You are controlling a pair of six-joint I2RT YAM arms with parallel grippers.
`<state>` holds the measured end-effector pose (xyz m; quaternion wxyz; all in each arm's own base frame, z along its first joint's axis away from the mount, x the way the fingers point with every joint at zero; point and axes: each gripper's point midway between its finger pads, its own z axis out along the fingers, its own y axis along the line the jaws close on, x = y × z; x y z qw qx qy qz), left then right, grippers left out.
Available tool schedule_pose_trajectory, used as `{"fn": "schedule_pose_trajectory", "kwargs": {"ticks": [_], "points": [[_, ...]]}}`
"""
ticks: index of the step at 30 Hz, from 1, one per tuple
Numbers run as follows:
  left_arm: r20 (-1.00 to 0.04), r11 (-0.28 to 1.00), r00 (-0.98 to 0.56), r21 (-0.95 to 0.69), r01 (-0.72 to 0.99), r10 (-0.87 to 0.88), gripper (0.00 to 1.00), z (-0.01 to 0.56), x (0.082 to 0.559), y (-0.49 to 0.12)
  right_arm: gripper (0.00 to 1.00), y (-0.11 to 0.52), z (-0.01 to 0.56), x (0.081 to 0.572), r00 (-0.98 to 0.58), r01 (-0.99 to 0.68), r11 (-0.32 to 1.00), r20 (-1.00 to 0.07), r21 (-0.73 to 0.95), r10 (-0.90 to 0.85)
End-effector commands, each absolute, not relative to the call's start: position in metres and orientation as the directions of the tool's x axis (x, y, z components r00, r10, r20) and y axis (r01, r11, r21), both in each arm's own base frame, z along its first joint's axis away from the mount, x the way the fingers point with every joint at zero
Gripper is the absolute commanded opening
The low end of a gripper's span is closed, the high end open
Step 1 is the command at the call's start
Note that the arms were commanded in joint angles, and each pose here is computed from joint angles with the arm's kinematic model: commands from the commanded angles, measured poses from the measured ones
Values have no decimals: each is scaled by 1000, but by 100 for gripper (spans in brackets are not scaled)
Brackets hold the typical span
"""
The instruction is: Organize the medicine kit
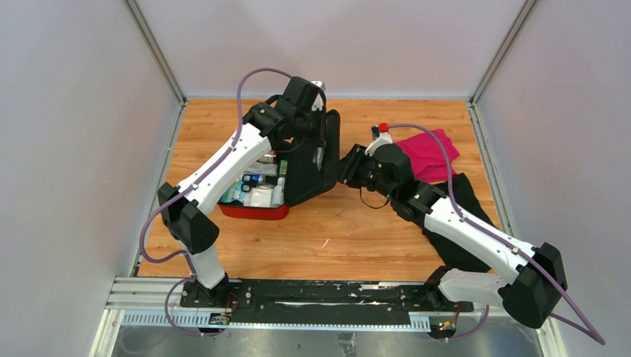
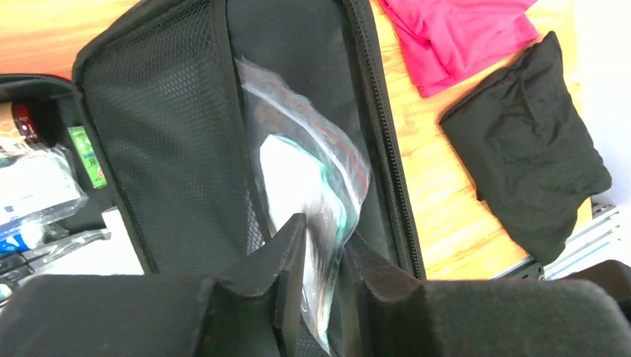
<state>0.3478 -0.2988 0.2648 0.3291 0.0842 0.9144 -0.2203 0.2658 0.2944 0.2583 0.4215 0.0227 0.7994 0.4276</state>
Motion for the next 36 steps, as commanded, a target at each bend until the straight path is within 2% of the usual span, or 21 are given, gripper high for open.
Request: {"fn": "schedule_pose_trajectory", "kwargs": {"ticks": [1, 12, 28, 33, 36], "points": [[-633, 874, -774, -364, 323, 22, 31, 270, 346, -307, 33, 299, 258, 262, -655, -341, 625, -655, 702, 378], [-662, 879, -749, -350, 324, 12, 45, 282, 346, -301, 35, 296, 256, 263, -646, -342, 637, -665, 691, 375], [-699, 898, -714, -282, 337, 48, 45, 285, 339, -281, 35, 292, 255, 264, -635, -339, 654, -677, 676, 371], [-758, 922, -651, -223, 317, 40, 46, 304, 331, -248, 36, 284, 260, 266, -604, -352, 678, -710, 645, 362], [-795, 945, -606, -208, 253, -13, 52, 308, 329, -215, 37, 286, 267, 266, -596, -380, 674, -725, 633, 345]]}}
